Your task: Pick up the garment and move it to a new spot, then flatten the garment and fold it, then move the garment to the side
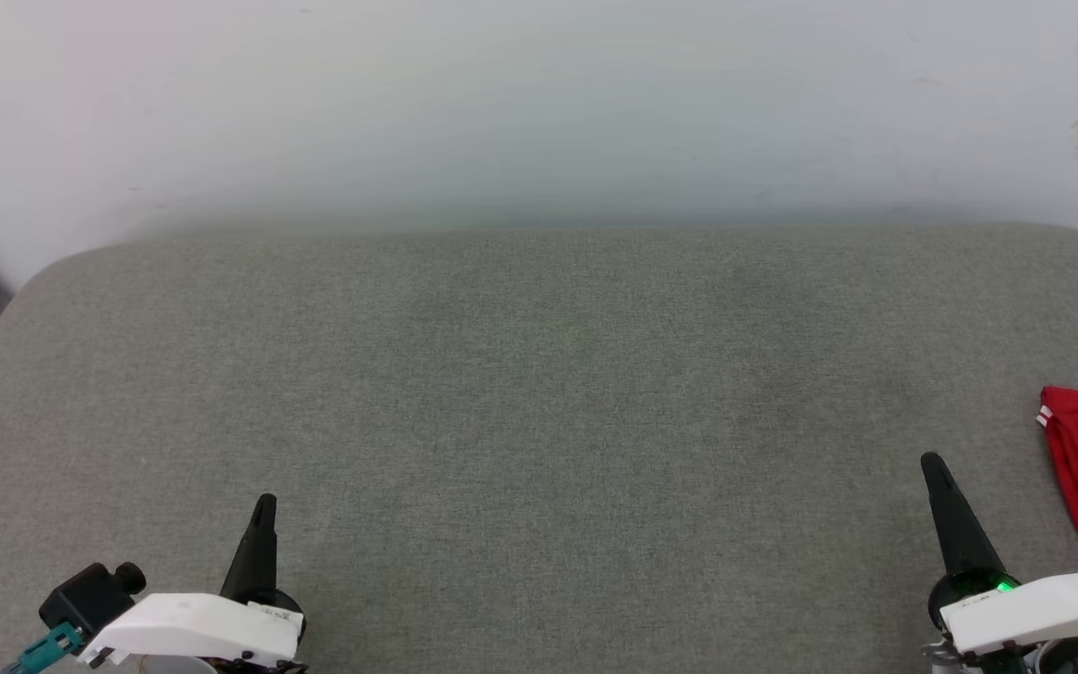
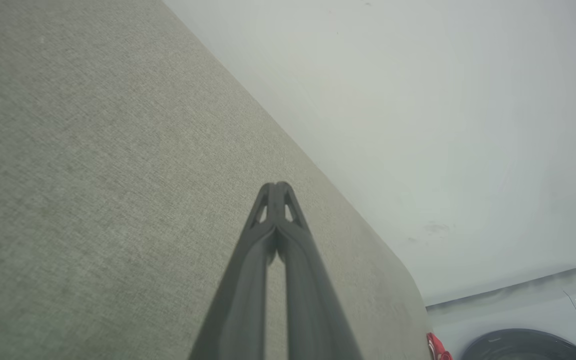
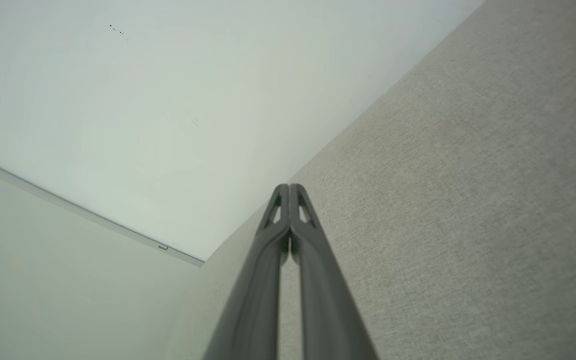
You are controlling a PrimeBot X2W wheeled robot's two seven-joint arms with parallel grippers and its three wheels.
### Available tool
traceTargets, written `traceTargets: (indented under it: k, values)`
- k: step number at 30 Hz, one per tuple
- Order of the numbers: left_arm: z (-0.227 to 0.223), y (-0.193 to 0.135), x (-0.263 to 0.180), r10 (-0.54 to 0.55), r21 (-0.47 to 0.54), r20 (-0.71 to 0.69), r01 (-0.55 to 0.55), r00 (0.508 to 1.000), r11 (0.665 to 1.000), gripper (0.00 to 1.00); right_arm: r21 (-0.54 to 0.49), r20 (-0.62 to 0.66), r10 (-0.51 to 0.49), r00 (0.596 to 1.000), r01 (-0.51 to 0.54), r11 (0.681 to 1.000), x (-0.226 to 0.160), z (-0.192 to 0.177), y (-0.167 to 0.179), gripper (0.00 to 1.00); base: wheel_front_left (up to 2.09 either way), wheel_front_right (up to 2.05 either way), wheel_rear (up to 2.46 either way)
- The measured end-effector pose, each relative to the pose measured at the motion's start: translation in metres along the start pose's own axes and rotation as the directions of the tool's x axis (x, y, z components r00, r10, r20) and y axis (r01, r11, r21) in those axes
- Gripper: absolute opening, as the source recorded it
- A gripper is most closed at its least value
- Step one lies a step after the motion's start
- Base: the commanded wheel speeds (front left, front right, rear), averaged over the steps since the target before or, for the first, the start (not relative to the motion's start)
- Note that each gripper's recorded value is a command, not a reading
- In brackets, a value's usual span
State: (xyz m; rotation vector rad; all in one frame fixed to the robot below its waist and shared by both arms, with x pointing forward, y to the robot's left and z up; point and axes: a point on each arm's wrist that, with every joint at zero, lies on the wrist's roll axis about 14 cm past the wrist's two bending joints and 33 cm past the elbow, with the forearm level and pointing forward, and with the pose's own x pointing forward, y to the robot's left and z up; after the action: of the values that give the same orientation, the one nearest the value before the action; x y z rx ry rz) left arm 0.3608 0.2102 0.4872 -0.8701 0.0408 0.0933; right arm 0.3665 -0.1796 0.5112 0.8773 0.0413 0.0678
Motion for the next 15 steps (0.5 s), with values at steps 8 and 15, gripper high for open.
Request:
traceTargets:
  k: [8, 15]
  values:
    - [-0.0008, -0.0005, 0.0029, 0.0, -0.095, -0.009, -0.001, 1.0, 0.995, 0.0, 0.094, 0.005, -0.008, 1.0, 0.007, 0.996, 0.0023, 0.0006, -0.0032, 0.0, 0.0, 0.0, 0.0]
    - [-0.0009, -0.0021, 0.0057, -0.004, -0.174, -0.015, 0.001, 1.0, 0.985, 0.0, 0.172, 0.012, -0.011, 1.0, 0.008, 0.985, 0.0053, 0.0023, -0.0044, 0.0, 0.0, 0.0, 0.0]
